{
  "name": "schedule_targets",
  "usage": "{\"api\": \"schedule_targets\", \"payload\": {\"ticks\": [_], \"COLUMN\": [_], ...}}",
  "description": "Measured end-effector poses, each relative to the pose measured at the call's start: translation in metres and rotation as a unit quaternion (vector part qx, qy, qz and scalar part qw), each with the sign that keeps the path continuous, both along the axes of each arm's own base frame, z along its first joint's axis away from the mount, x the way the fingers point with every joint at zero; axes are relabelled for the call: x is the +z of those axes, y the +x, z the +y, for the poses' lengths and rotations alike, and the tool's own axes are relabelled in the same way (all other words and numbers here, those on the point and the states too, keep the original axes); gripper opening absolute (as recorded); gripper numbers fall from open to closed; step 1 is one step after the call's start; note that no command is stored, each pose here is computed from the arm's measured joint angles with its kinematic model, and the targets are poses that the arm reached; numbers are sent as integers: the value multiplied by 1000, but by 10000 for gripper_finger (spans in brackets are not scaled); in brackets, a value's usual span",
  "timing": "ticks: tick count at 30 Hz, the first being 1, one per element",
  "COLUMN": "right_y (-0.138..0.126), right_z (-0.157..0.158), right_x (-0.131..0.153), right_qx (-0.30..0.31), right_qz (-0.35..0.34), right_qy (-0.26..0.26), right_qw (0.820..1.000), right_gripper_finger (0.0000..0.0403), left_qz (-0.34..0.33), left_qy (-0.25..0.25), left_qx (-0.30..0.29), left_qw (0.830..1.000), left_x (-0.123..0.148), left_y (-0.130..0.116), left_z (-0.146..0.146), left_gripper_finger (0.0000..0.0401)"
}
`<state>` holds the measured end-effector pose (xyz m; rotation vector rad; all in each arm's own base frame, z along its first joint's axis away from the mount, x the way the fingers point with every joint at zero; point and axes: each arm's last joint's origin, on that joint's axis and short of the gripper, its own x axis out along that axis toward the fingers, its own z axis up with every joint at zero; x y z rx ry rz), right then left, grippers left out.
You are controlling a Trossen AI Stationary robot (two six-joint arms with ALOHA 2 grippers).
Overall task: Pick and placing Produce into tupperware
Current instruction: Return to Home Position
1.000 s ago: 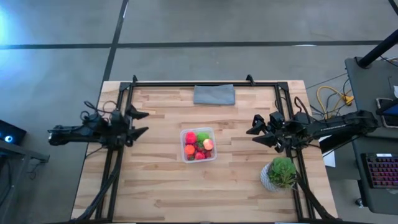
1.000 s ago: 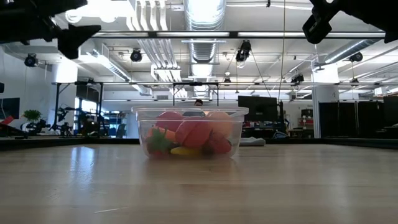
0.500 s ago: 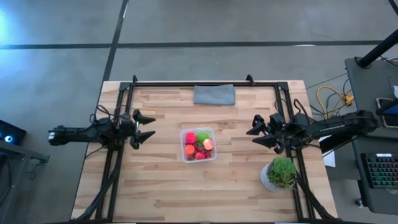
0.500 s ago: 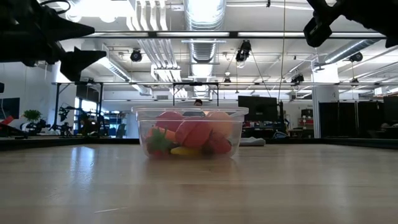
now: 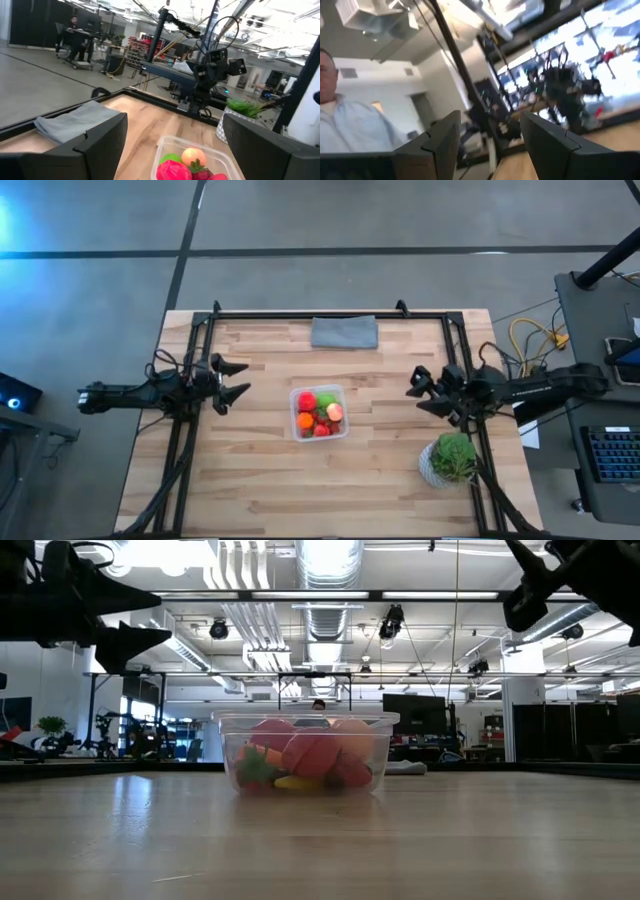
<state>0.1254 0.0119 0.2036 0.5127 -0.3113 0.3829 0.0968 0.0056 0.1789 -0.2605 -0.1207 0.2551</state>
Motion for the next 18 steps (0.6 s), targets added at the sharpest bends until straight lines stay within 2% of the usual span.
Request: {"api": "schedule_targets", "payload": {"ticks": [2, 7, 12, 14, 17, 18], "right_y": [-3, -6, -12, -12, -16, -18], "right_z": [-3, -11, -13, -13, -14, -14], "right_x": [3, -3, 7, 15, 29, 36], "right_qx": [-15, -43, -50, -47, -56, -62], "right_qz": [-16, 26, 10, 44, 140, 149], "right_qy": [-6, 7, -1, 0, 2, -6], "right_qw": [1000, 999, 999, 998, 989, 987], "right_gripper_finger": [199, 199, 199, 199, 199, 199], "left_qz": [0, 2, 2, 2, 6, 8], "left_qy": [0, -1, -1, -1, 0, 1], "left_qx": [6, 9, 9, 9, 12, 13], "left_qw": [1000, 1000, 1000, 1000, 1000, 1000], "left_x": [0, 0, 0, 0, -1, -1], "left_y": [0, 0, 0, 0, 0, 0], "left_z": [0, 0, 0, 0, 1, 1], "left_gripper_finger": [313, 313, 313, 313, 313, 313]}}
